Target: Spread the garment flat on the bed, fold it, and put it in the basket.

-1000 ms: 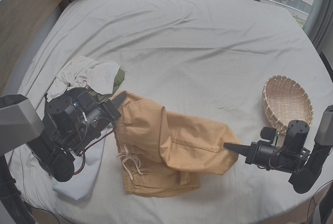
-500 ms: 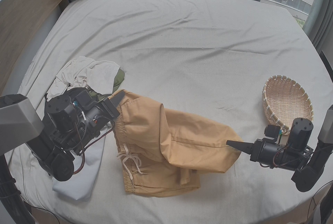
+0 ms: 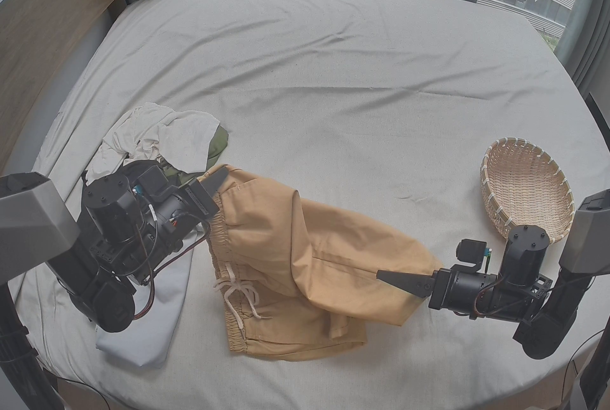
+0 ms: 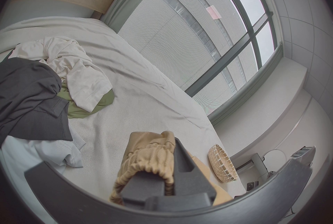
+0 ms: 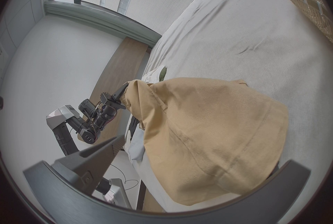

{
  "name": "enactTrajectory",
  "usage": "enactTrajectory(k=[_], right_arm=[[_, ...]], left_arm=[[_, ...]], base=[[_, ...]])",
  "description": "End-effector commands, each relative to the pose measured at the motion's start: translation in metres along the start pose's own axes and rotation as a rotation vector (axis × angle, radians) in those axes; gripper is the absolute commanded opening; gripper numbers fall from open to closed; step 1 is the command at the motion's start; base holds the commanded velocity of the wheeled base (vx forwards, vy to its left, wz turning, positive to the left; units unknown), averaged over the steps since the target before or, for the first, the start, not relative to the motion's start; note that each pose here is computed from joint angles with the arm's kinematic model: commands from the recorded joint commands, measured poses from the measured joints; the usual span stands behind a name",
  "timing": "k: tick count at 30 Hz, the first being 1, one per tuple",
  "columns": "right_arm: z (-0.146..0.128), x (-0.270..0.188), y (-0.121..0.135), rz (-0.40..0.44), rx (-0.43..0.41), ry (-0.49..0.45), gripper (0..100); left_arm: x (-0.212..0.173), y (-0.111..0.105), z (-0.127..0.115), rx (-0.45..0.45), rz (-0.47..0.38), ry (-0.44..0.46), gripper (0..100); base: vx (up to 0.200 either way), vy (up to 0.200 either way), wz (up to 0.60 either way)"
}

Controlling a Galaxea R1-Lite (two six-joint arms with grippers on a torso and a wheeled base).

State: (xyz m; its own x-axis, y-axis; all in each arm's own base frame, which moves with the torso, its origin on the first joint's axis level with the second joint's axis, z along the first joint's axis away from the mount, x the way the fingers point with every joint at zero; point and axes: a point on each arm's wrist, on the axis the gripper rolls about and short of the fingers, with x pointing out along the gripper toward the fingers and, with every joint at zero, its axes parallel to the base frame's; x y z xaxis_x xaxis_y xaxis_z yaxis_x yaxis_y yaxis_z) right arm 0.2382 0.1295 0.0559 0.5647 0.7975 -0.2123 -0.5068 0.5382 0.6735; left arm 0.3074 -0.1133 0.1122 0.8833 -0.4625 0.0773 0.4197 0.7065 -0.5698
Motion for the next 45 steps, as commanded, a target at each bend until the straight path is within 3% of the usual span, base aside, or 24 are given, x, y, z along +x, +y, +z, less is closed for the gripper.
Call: enactTrajectory(k=[1,3,4,12,20,23,29,38,45], right_arm=[[-0.003,0.003,0.0,0.004,0.0,0.012,100],[-0.003,0.003,0.0,-0.007,-0.001,0.002,100],[-0.002,0.003,0.0,-0.018,-0.001,-0.006,0],[-0.005,-0.004,0.002,-0.037,0.003,-0.006,0],[0.014,-0.033,0.028,0.013,-0.049,-0.11,0],[0.028,-0.058,0.042,0.038,-0.092,-0.205,0],[0.04,-0.086,0.053,0.04,-0.128,-0.305,0],[0.061,-0.103,0.055,-0.015,-0.137,-0.384,0],[0.081,-0.111,0.059,-0.051,-0.141,-0.422,0]], left_arm=[[0.0,-0.001,0.001,0.0,-0.002,-0.003,0],[-0.001,0.0,0.0,-0.001,0.0,0.0,0],[-0.001,0.0,0.0,-0.001,0.003,0.001,0],[-0.003,-0.001,-0.002,-0.002,0.0,0.011,0],[-0.014,-0.014,0.005,-0.004,-0.041,0.006,0],[-0.023,-0.031,0.012,0.0,-0.111,0.005,0],[-0.036,-0.055,0.03,0.02,-0.233,-0.018,0],[-0.055,-0.057,0.024,0.194,-0.336,0.068,0],[-0.066,-0.05,0.026,0.226,-0.331,0.082,0]], base=[[0.0,0.0,0.0],[0.0,0.0,0.0],[0.0,0.0,0.0],[0.0,0.0,0.0],[0.0,0.0,0.0],[0.0,0.0,0.0],[0.0,0.0,0.0],[0.0,0.0,0.0],[0.0,0.0,0.0]])
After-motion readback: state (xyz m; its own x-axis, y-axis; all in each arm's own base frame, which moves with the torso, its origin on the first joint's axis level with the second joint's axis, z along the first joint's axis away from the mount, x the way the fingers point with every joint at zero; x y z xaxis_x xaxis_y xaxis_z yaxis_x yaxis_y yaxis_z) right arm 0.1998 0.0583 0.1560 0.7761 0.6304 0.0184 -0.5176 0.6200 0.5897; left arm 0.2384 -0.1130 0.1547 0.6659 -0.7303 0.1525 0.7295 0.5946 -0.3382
